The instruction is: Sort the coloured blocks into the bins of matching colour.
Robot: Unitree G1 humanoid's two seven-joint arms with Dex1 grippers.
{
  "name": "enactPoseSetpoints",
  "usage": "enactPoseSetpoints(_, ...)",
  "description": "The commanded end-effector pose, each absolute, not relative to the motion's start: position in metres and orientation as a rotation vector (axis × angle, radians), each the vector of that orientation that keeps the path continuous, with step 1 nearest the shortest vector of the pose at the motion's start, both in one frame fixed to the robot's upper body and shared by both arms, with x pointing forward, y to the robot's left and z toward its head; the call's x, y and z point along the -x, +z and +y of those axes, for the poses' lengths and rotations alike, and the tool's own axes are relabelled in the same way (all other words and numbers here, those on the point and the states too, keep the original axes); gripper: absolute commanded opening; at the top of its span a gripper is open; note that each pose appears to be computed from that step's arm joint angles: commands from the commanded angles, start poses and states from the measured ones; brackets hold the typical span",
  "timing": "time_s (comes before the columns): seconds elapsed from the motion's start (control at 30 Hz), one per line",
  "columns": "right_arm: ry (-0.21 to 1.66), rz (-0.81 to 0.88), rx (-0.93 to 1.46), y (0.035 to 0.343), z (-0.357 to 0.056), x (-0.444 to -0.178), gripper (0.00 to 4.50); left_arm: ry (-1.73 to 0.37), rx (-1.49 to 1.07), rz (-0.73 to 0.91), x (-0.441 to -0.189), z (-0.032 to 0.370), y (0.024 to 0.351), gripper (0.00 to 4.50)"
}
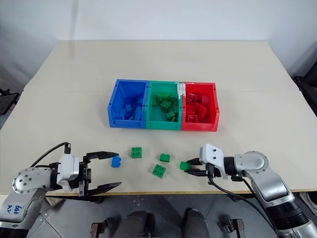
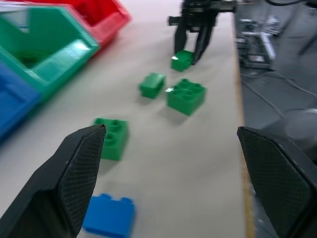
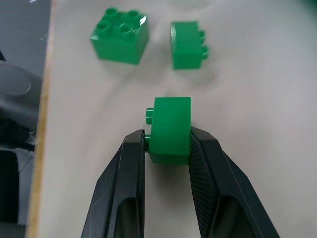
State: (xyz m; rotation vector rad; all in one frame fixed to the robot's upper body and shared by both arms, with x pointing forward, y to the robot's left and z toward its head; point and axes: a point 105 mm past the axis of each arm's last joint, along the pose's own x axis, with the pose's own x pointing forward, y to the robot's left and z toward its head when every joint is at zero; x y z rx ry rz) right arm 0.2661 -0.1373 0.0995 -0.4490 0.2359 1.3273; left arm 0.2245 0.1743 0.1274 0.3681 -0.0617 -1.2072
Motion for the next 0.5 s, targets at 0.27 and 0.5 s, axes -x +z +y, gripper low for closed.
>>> enactPoseSetpoints(0.27,1.125,-0.122,0.256,0.212,-0.092,-0.356,0.81,-0.975,-0.323,-0.105,-0.23,0.2,0.14,4.5)
enactPoseSetpoints(0.5,1.02,-0.173,0.29,0.233,-0.072,-0.4,0.81,-0.945,-0.314,-0.111,-0.227,0.2,0.142,4.5)
